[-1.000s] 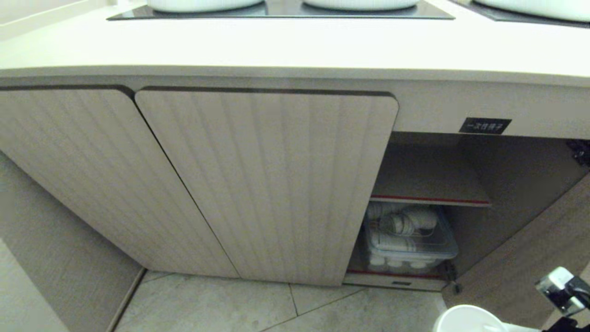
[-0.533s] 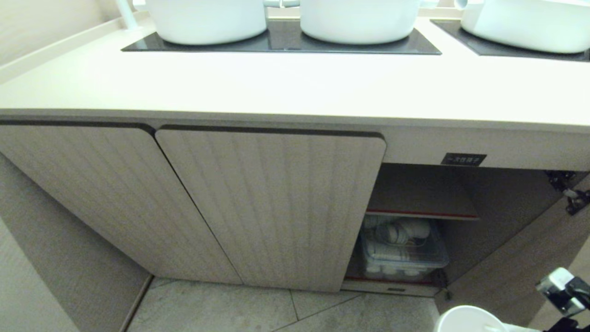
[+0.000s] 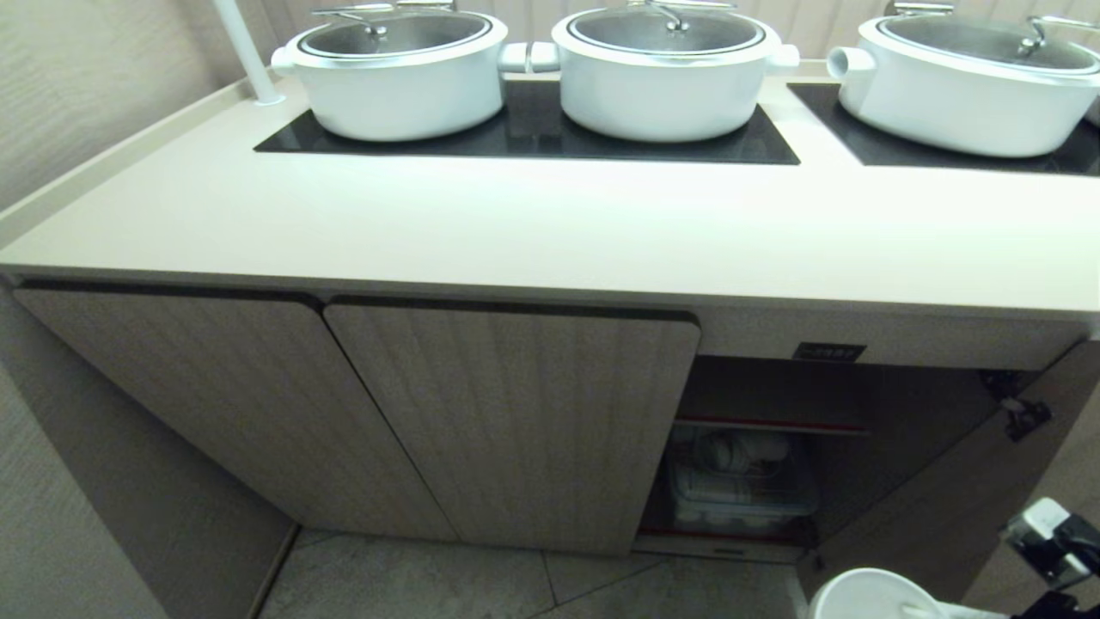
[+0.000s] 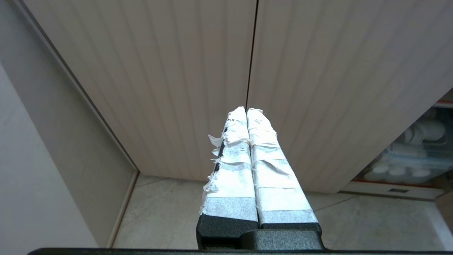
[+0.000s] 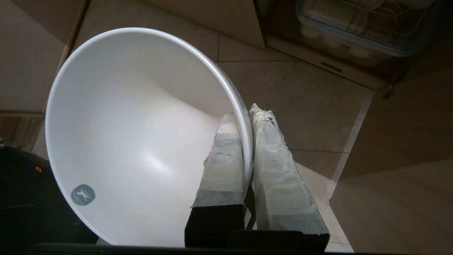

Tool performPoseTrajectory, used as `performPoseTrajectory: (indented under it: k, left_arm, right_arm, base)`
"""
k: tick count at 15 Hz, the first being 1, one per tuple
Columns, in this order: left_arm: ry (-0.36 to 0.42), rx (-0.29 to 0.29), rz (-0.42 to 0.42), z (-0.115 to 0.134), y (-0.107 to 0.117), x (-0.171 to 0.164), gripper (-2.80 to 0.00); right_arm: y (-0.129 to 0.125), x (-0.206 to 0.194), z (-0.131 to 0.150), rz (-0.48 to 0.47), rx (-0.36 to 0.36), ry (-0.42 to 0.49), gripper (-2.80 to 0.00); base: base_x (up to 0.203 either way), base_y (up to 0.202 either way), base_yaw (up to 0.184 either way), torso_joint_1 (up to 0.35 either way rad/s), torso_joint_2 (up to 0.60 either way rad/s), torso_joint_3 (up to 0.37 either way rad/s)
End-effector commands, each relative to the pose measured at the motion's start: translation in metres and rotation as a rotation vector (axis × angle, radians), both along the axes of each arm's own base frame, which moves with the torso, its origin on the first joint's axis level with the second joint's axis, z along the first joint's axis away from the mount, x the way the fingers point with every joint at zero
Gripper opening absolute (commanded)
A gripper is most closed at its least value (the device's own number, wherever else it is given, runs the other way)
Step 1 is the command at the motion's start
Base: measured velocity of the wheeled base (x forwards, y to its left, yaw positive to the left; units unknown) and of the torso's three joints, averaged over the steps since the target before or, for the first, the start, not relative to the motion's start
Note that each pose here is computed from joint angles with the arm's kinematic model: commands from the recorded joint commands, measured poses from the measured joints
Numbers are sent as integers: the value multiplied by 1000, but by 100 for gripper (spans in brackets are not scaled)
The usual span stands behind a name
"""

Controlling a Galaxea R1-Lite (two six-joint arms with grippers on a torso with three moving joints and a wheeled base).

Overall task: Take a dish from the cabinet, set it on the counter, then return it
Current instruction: Place it on the table

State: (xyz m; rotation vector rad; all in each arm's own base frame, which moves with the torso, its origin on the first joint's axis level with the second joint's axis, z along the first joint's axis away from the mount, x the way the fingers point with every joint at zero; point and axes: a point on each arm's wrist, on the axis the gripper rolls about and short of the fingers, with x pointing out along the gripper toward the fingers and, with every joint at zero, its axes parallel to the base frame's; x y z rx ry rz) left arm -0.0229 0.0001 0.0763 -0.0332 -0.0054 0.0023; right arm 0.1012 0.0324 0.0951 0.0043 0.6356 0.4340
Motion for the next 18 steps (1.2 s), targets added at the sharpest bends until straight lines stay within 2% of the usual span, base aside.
performPoseTrajectory:
  k: [1,9,18]
  left_arm:
    - [-1,-1,1,0,0,0,-280]
    - [1,-1,1,0,0,0,-280]
    - [-1,-1,1,0,0,0,-280]
  right_arm:
    - [0,0,0,2,2,-3,-280]
    - [0,0,0,3,1,-4,-280]
    - [0,0,0,3,-1,-5,-280]
  base:
    - [0,0,0,241,-538,-298]
    - [0,0,0,264,-578,-314]
    - [0,0,0,182,-370,-198]
